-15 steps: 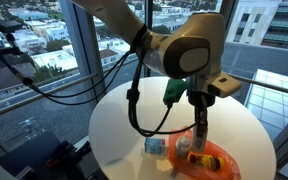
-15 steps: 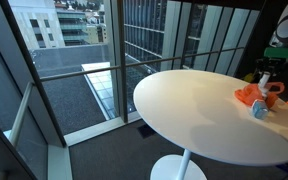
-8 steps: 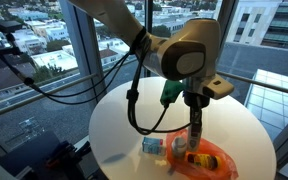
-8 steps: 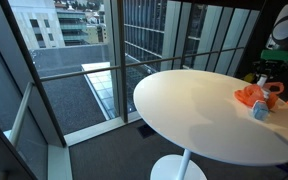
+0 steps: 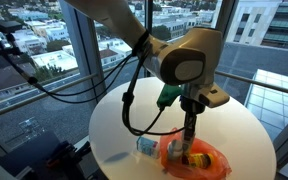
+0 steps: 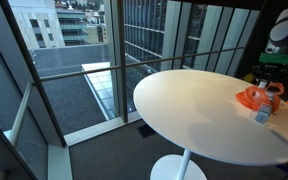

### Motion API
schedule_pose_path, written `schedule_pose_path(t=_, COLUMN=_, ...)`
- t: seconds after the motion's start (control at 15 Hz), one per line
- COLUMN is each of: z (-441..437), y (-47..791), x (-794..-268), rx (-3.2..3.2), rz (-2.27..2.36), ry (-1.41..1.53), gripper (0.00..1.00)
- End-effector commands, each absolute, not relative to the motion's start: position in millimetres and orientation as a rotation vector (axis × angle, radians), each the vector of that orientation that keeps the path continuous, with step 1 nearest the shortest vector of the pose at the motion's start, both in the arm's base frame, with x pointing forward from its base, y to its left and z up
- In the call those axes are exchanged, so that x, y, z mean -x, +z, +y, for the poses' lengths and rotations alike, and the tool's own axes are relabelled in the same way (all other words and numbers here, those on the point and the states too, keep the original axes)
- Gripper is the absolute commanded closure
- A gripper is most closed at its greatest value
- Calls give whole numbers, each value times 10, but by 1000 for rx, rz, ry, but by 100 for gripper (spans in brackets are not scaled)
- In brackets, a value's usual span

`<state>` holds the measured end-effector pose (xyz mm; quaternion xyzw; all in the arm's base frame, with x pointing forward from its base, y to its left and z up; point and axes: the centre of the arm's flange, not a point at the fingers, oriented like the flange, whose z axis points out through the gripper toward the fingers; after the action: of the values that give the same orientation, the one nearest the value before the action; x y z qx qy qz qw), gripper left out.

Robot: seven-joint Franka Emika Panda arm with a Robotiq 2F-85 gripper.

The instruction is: Put the roll on stick inside the plastic bag

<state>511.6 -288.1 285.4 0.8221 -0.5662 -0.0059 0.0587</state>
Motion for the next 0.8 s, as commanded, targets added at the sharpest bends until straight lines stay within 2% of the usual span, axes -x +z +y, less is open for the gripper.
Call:
schedule_pose_path(t=0.0, z=-2930, y=2829, x=-5163, rx=-2496, rz=-1725, ry=-55, gripper=90)
schedule_pose_path(t=0.27, z=-2882, y=2804, x=-5148, rx=-2506, rz=-1702, ry=-49, gripper=89)
schedule_pose_path(t=0.33, z=-2866, y=2819, x=-5141, rx=-2512, rz=-1697, ry=-46, gripper=86)
schedule_pose_path(t=0.4, z=-2838, y=2852, x=-5128, rx=-2522, rz=-1687, ry=-40, gripper=40)
schedule_pose_path(t=0.47, z=-2806, y=2888, x=-5111, rx=-2534, rz=-1672, ry=-30, gripper=40)
schedule_pose_path(t=0.53, z=-2777, y=2925, x=-5100, rx=-2547, rz=-1657, ry=-24, gripper=34)
schedule_pose_path(t=0.73, z=-2683, y=3062, x=-5072, rx=-2593, rz=-1610, ry=-7, gripper=11)
